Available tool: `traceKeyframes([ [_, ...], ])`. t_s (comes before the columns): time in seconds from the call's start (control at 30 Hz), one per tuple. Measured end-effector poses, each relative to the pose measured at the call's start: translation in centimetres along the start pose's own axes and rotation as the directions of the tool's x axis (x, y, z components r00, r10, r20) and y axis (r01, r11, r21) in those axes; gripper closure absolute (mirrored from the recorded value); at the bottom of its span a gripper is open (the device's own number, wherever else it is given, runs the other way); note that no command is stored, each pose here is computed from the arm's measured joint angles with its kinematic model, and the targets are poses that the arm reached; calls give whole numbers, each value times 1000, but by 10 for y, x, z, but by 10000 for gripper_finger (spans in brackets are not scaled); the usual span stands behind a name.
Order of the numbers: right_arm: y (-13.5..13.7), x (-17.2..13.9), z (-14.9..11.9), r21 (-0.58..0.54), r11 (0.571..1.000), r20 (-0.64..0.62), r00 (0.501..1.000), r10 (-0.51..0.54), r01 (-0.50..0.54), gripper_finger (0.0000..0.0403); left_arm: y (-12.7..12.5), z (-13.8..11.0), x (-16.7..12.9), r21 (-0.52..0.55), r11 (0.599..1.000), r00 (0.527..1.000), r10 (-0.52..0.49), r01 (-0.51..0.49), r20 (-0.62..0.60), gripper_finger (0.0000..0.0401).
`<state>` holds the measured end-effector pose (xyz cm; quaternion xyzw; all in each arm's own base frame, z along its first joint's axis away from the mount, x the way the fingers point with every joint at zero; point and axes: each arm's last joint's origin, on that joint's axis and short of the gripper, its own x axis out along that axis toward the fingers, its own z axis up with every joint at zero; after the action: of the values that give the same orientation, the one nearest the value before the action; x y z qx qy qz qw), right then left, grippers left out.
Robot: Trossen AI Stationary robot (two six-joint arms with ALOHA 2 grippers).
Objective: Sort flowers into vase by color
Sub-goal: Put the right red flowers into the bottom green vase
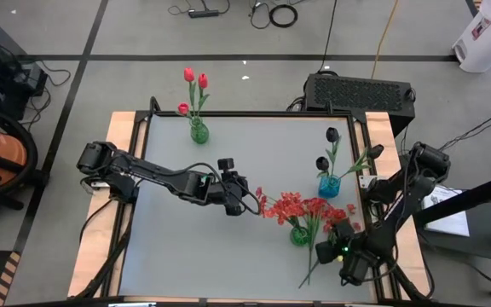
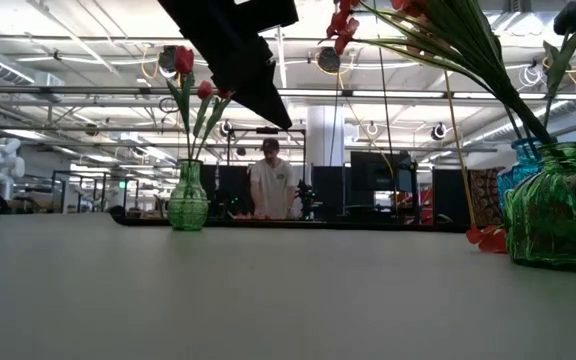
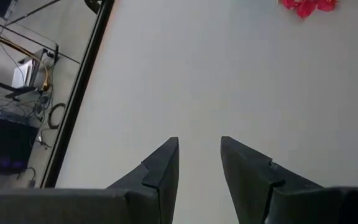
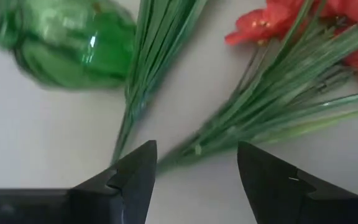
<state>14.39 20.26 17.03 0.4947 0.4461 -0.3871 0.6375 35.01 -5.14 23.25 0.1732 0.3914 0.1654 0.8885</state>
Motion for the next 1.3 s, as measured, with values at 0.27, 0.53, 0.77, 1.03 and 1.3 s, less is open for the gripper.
traceKeyframes([
  [0.27, 6, 5, 11, 93, 991, -41, 995, -90, 93, 188, -1, 0, 0, 2, 1000, 1000, -2, 2, 0, 273],
  [0.53, 8, 6, 19, 144, 976, -54, 986, -155, 161, 188, -1, 2, 0, 55, 998, 1000, -1, -1, 23, 273],
  [0.77, 11, 8, 25, 170, 970, -43, 985, -169, 174, 188, 0, 7, -1, 93, 996, 998, 2, -8, 63, 273],
  [1.03, 12, 13, 22, 185, 967, -59, 984, -168, 176, 188, 0, 7, 0, 92, 996, 998, 2, -8, 65, 273],
  [1.3, 10, 27, 15, 165, 946, -108, 958, -265, 281, 188, 0, 7, 0, 87, 996, 998, 2, -7, 64, 273],
])
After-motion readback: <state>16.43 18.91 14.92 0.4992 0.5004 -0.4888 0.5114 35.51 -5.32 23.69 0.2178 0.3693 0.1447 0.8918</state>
